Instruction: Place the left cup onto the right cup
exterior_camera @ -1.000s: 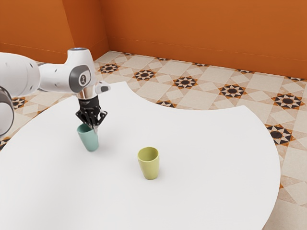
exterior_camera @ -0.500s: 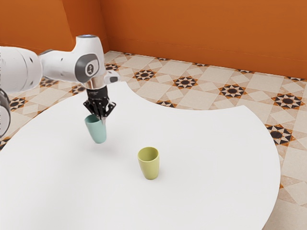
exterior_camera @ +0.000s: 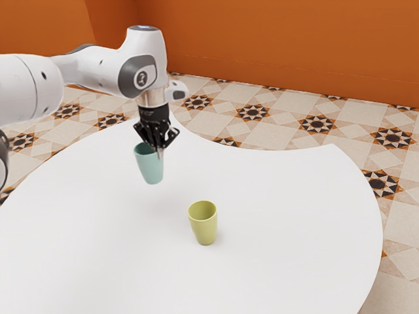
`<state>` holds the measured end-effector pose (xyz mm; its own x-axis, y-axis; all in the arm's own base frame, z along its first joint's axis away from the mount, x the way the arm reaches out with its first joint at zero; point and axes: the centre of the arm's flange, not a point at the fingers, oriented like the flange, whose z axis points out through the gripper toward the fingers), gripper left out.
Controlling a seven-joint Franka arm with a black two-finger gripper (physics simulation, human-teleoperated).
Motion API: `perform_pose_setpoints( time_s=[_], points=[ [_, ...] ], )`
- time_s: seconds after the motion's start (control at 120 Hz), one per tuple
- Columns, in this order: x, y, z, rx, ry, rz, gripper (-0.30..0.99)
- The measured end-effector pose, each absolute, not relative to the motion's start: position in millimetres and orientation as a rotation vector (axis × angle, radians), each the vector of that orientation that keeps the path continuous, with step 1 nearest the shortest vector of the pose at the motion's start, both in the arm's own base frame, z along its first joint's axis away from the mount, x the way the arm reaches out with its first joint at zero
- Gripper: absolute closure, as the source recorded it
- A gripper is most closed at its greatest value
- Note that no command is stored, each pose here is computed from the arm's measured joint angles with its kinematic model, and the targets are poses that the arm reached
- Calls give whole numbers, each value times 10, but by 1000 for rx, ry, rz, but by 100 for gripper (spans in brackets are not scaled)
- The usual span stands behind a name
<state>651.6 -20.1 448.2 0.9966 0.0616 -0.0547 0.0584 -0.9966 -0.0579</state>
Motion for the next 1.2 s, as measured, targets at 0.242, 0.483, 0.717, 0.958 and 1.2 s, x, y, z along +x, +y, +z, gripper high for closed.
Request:
perform_pose_setpoints(
  time_s=[0.242, 0.483, 0.717, 0.958, 1.2],
  points=[
    [6451, -532, 4618, -3080, -33, 73, 78],
    [6390, -889, 4691, -3072, 34, 61, 78],
    [6325, -1178, 4718, -3064, 79, 63, 79],
    [6262, -1452, 4708, -3066, 110, 71, 79],
    [6220, -1646, 4706, -3076, 124, 66, 79]
  ],
)
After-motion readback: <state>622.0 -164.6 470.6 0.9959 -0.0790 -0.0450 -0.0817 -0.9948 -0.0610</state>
